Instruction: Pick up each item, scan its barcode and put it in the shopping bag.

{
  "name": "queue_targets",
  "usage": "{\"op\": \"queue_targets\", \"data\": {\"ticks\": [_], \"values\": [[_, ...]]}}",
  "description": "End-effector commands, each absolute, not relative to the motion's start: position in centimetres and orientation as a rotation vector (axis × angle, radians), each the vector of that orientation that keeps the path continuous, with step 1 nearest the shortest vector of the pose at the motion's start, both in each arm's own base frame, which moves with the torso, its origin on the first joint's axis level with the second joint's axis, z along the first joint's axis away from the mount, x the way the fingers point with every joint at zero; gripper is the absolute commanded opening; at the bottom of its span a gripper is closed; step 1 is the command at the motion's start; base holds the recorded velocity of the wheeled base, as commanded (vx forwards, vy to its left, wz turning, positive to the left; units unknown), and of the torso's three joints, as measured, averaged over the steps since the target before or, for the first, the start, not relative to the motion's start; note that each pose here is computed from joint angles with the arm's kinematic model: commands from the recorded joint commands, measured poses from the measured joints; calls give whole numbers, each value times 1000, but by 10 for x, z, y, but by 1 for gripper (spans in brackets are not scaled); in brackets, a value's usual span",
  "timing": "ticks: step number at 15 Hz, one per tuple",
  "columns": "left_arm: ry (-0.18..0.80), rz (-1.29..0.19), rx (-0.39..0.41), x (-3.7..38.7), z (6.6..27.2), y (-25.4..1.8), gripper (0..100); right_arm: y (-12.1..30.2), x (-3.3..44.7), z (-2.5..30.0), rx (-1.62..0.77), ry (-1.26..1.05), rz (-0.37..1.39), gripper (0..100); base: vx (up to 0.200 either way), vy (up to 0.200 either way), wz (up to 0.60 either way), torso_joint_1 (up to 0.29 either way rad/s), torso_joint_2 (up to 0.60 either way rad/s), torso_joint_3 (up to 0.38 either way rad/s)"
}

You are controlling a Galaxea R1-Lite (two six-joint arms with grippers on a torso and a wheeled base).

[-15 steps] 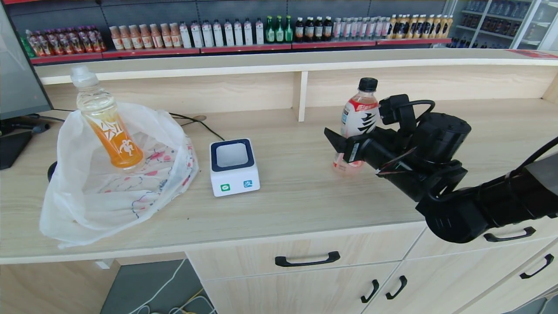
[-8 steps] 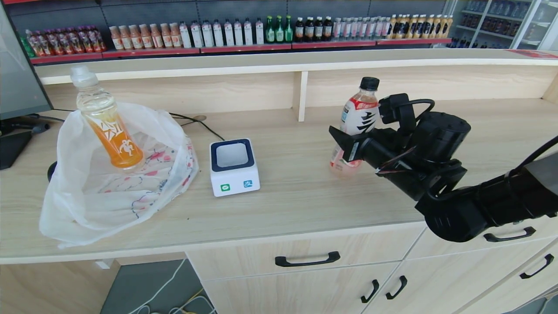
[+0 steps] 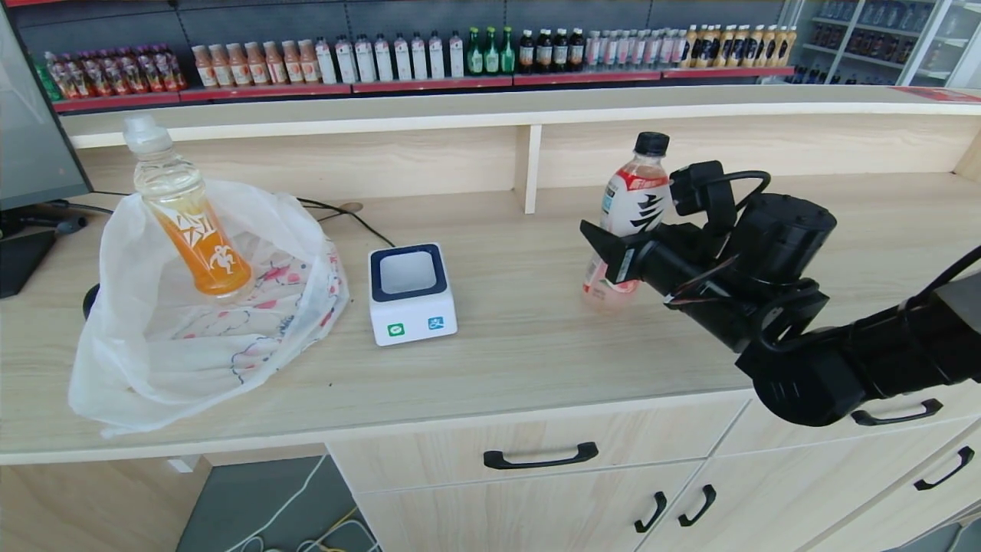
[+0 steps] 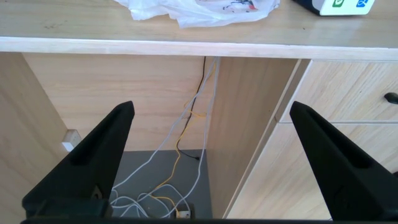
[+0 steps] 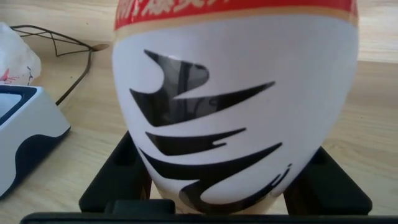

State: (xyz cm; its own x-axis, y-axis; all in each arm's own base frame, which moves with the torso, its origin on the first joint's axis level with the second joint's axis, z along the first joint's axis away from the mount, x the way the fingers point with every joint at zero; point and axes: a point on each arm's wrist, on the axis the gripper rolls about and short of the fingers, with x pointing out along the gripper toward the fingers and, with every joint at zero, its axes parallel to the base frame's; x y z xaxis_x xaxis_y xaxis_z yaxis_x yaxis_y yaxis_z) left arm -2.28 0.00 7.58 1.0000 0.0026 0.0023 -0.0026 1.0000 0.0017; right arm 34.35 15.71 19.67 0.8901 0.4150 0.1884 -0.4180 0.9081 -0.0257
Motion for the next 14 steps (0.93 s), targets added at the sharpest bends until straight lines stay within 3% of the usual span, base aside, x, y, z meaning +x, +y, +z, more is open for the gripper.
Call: {"op": "queue_targets", "data": {"ticks": [1,6,14], "values": [[-2,3,2,-23,76,0,100,155,330,212,20,-230,441,0,0,0,0,0,0,0],[-3,3,2,-23,76,0,100,135,276,231,-12,-255,449,0,0,0,0,0,0,0],[-3,3,2,-23,76,0,100,98,190,232,-52,-279,464,0,0,0,0,0,0,0]]}}
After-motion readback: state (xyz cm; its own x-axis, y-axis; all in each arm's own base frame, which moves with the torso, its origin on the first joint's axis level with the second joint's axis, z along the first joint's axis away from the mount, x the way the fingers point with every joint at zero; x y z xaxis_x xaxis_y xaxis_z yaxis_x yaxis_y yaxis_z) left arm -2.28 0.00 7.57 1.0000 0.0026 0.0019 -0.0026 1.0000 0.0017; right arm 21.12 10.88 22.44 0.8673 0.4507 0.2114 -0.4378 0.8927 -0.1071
